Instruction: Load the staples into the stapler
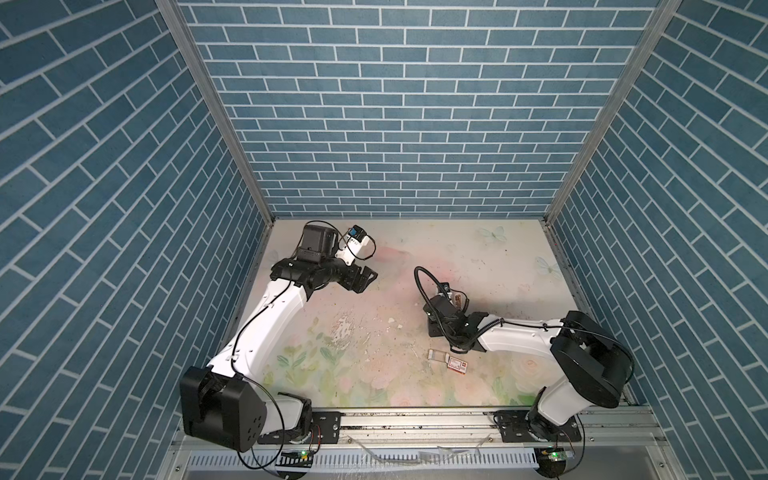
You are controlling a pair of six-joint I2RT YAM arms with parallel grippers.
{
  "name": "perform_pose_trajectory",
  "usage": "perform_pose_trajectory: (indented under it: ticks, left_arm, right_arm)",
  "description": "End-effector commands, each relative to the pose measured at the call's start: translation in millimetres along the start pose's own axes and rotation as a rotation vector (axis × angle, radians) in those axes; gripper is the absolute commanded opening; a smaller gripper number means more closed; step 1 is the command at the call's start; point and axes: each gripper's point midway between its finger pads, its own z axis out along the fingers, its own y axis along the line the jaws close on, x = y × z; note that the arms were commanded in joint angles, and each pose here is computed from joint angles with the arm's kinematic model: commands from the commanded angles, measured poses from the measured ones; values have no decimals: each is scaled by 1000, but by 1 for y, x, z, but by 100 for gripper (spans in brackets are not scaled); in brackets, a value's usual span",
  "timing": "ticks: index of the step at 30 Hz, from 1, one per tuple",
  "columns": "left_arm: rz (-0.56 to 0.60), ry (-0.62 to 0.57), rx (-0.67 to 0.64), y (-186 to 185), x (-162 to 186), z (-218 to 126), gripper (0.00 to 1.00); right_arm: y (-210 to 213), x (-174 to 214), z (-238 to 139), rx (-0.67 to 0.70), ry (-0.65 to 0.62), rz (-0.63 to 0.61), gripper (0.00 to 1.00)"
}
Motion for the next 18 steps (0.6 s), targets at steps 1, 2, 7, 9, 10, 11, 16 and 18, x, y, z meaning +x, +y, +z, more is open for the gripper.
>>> perform_pose_trajectory:
  ticks: [1, 2, 7, 9, 10, 11, 16, 18]
  left_arm:
    - [4, -12, -7, 1, 0, -3, 89]
    - [4, -14, -8, 1, -1, -4, 89]
    - [3, -15, -8, 0, -1, -4, 89]
    - [4, -17, -8, 0, -2, -5, 89]
    - [3, -16, -8, 0, -1, -5, 89]
    - [4, -16, -8, 0, -1, -5, 89]
    - [5, -18, -8, 0, -2, -5, 89]
    - [3, -17, -9, 1, -1, -5, 89]
  right_arm:
    - [-8, 10, 6, 27, 21, 14, 30]
    - [-8, 10, 5, 25, 20, 14, 30]
    - [-6, 4, -2, 2, -5, 26, 30]
    - [-5, 0, -6, -6, -15, 27, 30]
    - [-5, -1, -7, -10, -18, 28, 30]
    - [-5, -3, -8, -13, -22, 28, 30]
    - [-4, -6, -13, -19, -35, 30, 30]
    - [-4, -7, -13, -18, -37, 33, 30]
